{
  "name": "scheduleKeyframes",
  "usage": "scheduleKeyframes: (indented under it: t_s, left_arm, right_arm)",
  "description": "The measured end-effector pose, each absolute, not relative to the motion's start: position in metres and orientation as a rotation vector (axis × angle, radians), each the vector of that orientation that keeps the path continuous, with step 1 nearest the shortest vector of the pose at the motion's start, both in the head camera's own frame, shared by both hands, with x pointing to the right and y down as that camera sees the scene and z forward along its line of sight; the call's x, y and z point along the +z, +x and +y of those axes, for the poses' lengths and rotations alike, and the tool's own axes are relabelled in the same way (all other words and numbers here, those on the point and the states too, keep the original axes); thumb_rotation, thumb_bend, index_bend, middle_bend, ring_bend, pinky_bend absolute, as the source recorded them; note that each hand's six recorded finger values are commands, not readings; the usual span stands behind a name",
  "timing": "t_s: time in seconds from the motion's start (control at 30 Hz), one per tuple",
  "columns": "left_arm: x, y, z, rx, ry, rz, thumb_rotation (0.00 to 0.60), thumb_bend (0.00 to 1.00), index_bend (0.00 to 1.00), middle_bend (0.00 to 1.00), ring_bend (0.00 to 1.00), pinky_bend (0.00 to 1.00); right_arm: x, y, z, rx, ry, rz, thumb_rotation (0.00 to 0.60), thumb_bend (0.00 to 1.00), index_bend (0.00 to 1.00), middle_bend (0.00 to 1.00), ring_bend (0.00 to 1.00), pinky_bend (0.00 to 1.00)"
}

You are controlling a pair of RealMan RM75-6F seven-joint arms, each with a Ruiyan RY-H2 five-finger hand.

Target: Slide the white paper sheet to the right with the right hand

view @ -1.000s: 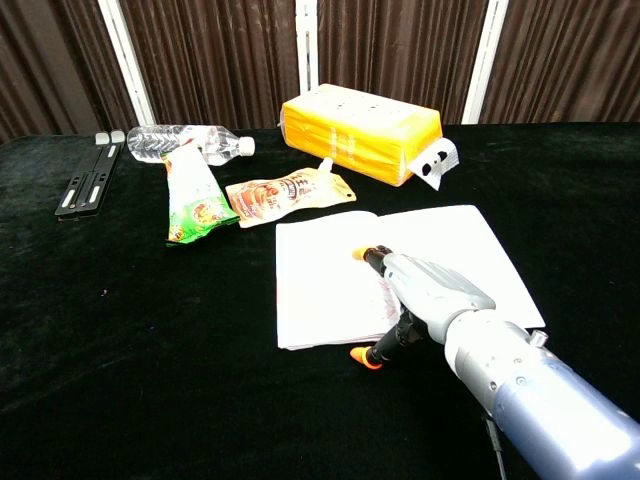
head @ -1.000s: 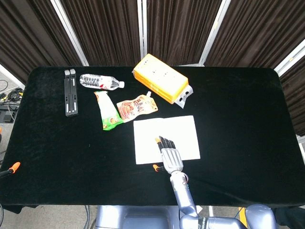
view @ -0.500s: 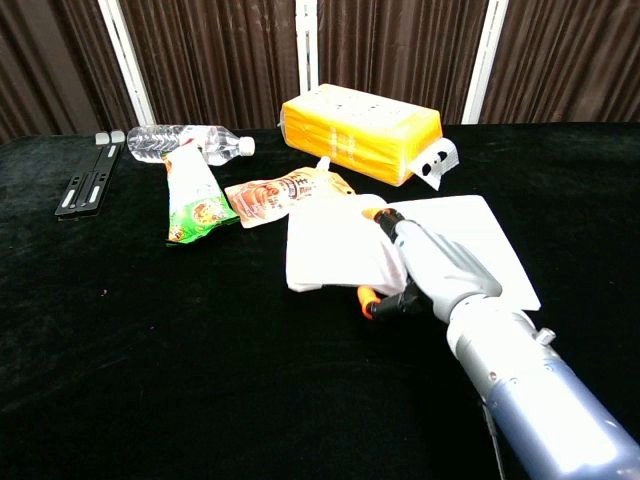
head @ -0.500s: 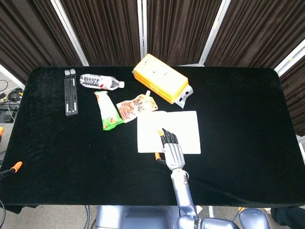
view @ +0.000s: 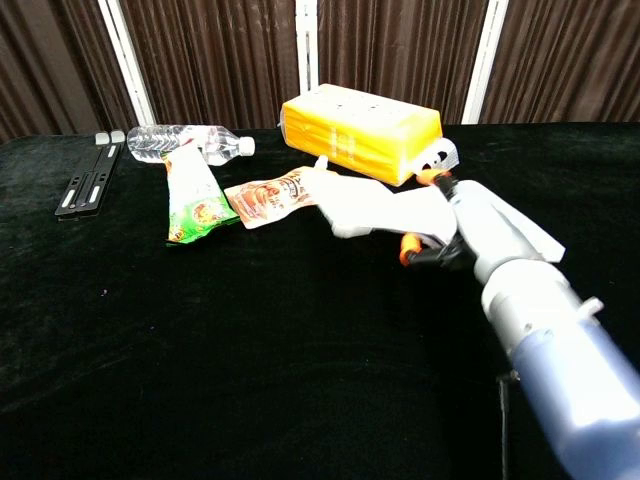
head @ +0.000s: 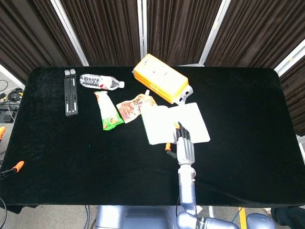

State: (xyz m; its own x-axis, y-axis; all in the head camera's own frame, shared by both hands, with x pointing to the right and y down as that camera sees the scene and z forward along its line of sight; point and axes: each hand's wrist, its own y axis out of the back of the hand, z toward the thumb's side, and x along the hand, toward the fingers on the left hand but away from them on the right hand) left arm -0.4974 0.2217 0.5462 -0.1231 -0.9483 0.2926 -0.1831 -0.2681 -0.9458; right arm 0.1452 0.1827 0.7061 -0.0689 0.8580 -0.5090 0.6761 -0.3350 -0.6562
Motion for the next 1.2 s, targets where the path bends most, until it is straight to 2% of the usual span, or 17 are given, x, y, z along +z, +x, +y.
scheduleKeyframes:
  t_s: [0.57, 0.63, 0.8, 1.0, 1.2]
  left_arm:
    - [0.543, -0.491, 0.221, -1.421, -1.479, 1.299, 0.600, 0.14, 0.00, 0.00, 0.00, 0.00]
    - [0.543, -0.491, 0.221, -1.420, -1.479, 1.298, 0.600, 0.14, 0.00, 0.00, 0.00, 0.00]
    - [0.544, -0.492, 0.221, -1.423, -1.477, 1.294, 0.600, 0.14, 0.00, 0.00, 0.00, 0.00]
    - [0.552, -0.489, 0.222, -1.444, -1.472, 1.244, 0.600, 0.14, 0.00, 0.00, 0.00, 0.00]
    - [0.555, -0.487, 0.222, -1.437, -1.462, 1.224, 0.600, 0.13, 0.00, 0.00, 0.00, 0.00]
  right_arm:
    - [0.681, 0.228, 0.151, 1.415, -1.766, -2.007, 0.600, 0.49, 0.00, 0.00, 0.00, 0.00]
    - [0.676, 0.237, 0.148, 1.405, -1.745, -1.999, 0.600, 0.46, 0.00, 0.00, 0.00, 0.00]
    - [0.668, 0.252, 0.148, 1.404, -1.742, -1.901, 0.600, 0.22, 0.00, 0.00, 0.00, 0.00]
    - [0.651, 0.285, 0.153, 1.399, -1.767, -1.618, 0.600, 0.13, 0.00, 0.00, 0.00, 0.00]
    - [0.627, 0.331, 0.176, 1.391, -1.710, -1.249, 0.600, 0.10, 0.00, 0.00, 0.00, 0.00]
